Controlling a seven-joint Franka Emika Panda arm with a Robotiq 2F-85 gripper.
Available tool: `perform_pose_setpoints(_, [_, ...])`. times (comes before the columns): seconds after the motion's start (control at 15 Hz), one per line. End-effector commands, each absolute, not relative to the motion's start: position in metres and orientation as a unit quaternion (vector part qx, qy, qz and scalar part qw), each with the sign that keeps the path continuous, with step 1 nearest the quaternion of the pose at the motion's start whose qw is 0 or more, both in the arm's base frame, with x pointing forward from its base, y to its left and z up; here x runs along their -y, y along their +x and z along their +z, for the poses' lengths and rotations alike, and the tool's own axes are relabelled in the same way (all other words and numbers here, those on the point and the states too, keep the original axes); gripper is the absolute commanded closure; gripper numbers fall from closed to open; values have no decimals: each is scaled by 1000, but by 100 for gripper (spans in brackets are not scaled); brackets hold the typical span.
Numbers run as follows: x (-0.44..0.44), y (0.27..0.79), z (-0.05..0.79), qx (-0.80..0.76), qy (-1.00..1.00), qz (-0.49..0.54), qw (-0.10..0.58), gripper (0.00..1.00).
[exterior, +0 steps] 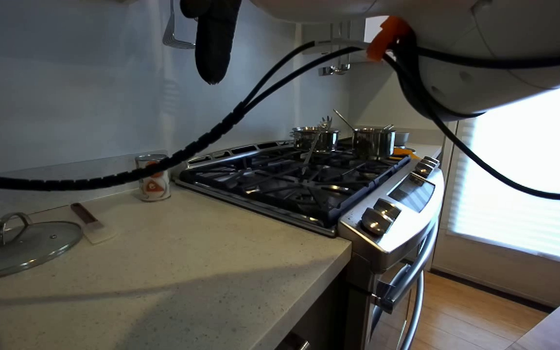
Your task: Pick up the can on the far left and place it on the kitchen counter next to the other can
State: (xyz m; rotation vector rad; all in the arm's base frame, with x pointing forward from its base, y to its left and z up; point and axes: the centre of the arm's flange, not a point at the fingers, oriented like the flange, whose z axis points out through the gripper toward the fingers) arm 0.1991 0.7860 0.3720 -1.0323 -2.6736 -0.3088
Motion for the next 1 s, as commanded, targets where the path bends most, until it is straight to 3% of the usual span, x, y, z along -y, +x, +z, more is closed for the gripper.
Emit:
perform_pose_setpoints(0.0, [-768, 194, 395, 906, -392, -112, 117, 42])
perform_pose_setpoints(0.4, [-719, 187, 431, 840, -488, -192, 135, 42])
perform_pose_setpoints(0.93, [-675, 170, 416, 775, -598, -141, 147, 42])
